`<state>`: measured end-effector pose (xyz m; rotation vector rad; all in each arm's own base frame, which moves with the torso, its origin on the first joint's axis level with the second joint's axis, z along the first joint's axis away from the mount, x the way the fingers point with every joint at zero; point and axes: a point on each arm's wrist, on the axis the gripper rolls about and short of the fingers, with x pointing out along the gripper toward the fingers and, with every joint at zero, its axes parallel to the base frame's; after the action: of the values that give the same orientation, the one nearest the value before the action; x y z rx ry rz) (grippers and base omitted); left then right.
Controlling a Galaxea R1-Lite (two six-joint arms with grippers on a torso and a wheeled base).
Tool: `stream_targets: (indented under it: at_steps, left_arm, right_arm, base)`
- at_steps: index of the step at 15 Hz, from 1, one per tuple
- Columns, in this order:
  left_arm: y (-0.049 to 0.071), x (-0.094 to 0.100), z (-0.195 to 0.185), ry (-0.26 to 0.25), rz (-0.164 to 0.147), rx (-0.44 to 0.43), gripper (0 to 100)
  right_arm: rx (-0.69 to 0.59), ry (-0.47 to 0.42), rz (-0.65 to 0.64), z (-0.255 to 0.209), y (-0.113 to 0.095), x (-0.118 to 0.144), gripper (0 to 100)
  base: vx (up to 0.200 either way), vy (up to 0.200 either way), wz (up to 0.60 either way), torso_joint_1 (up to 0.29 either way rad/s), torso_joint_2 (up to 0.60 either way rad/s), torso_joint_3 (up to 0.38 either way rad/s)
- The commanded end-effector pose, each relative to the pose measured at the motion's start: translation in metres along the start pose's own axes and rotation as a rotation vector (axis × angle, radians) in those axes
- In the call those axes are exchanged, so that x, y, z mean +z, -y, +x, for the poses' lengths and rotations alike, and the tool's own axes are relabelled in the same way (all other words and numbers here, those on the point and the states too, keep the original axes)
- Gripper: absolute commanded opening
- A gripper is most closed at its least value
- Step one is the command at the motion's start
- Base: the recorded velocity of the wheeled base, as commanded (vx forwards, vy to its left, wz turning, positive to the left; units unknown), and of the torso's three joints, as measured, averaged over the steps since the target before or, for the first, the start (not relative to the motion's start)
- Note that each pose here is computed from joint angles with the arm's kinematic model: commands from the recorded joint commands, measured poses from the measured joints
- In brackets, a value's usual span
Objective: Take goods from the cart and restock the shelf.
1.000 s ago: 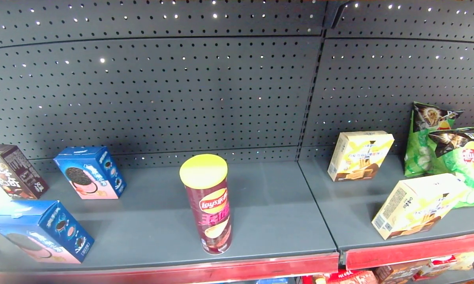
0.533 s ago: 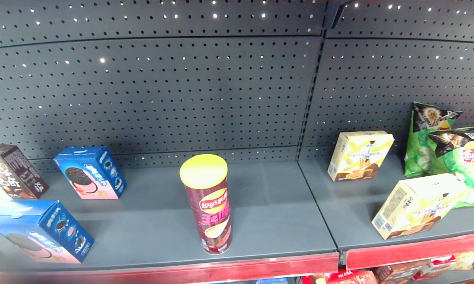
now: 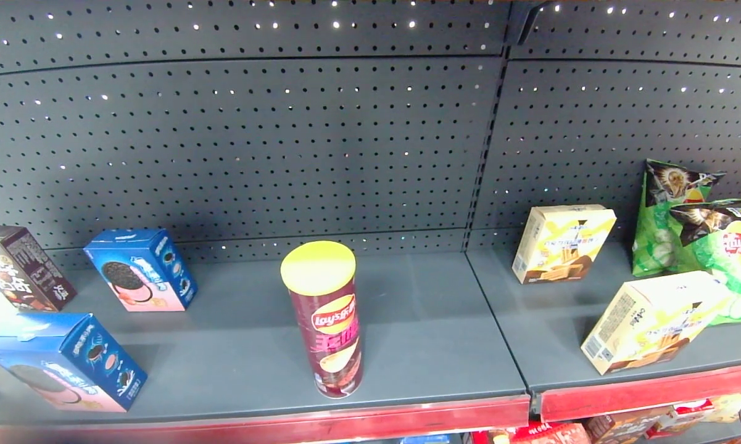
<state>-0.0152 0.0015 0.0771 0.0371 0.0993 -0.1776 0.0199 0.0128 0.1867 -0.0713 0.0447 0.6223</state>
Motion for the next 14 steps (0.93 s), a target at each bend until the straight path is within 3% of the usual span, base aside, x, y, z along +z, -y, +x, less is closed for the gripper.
stream_targets:
  at_steps: [1,3,8,14]
  left_arm:
    - [0.0,0.0,0.0,-0.004,-0.001,0.001,100]
    - [0.0,0.0,0.0,-0.004,-0.001,0.0,100]
    - [0.0,0.0,0.0,-0.004,0.001,0.0,100]
    - [0.0,0.0,0.0,-0.004,-0.001,0.0,100]
  right_arm:
    - [-0.028,-0.028,-0.057,0.005,0.005,0.0,0]
    - [-0.253,-0.124,-0.165,0.014,0.018,0.002,0]
    - [-0.224,-0.127,-0.191,0.022,0.021,0.003,0]
    - [-0.195,-0.124,-0.181,0.023,0.02,0.002,0]
  base:
    - [0.0,0.0,0.0,0.0,0.0,0.0]
    - [0.0,0.0,0.0,0.0,0.0,0.0]
    - [0.0,0.0,0.0,0.0,0.0,0.0]
    - [0.0,0.0,0.6,0.002,0.0,0.005]
